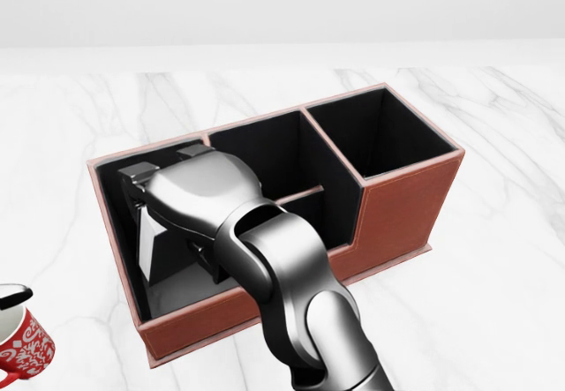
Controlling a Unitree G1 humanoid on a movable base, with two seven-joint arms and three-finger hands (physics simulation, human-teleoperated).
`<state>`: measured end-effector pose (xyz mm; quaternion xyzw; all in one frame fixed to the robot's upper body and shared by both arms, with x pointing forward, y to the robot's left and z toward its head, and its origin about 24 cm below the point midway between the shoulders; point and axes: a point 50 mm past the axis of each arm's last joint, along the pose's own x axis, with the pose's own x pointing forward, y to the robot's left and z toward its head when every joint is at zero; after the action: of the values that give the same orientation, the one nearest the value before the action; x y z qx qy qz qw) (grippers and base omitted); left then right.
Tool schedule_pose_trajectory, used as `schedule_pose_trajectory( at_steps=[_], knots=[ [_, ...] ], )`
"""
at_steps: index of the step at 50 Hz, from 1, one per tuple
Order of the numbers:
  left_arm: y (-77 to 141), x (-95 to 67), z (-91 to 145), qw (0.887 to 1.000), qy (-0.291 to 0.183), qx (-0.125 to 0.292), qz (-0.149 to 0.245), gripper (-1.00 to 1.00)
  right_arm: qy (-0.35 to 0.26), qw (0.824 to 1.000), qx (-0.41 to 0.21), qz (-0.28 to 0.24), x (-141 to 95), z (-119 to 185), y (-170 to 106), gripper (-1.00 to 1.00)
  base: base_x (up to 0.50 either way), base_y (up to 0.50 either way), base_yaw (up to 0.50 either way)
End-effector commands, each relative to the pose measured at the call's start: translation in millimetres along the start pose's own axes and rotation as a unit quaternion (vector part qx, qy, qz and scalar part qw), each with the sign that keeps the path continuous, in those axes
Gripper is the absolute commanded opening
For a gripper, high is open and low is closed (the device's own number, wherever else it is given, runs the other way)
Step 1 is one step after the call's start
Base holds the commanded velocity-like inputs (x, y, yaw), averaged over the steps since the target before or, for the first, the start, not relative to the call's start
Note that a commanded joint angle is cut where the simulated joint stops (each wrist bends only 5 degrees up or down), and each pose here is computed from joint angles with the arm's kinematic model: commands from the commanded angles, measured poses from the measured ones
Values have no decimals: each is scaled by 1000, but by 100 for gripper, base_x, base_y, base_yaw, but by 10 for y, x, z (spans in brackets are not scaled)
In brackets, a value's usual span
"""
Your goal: Pick up the book and place it in the left compartment of the caddy.
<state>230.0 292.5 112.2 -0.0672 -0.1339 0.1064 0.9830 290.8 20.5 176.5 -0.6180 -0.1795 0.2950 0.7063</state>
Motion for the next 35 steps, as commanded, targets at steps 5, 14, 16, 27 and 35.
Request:
schedule_pose_trajectory(
  at_steps=[5,14,16,27,35],
  knots=[
    [33,-33,-9,1000,1,-3,4,100,-3,1000,11,19,43,10,86,-100,0,0,0],
    [43,-38,-26,1000,2,-4,4,100,2,999,13,39,85,-36,157,-100,0,0,0],
    [45,-39,-31,1000,2,-4,5,100,2,999,14,42,94,-44,166,-100,0,0,0],
    [67,-48,-68,1000,5,-6,8,100,4,998,18,61,134,-54,239,-100,0,0,0],
    [80,-58,-82,1000,5,-8,10,100,2,997,21,71,163,-41,274,-100,0,0,0]
  ],
)
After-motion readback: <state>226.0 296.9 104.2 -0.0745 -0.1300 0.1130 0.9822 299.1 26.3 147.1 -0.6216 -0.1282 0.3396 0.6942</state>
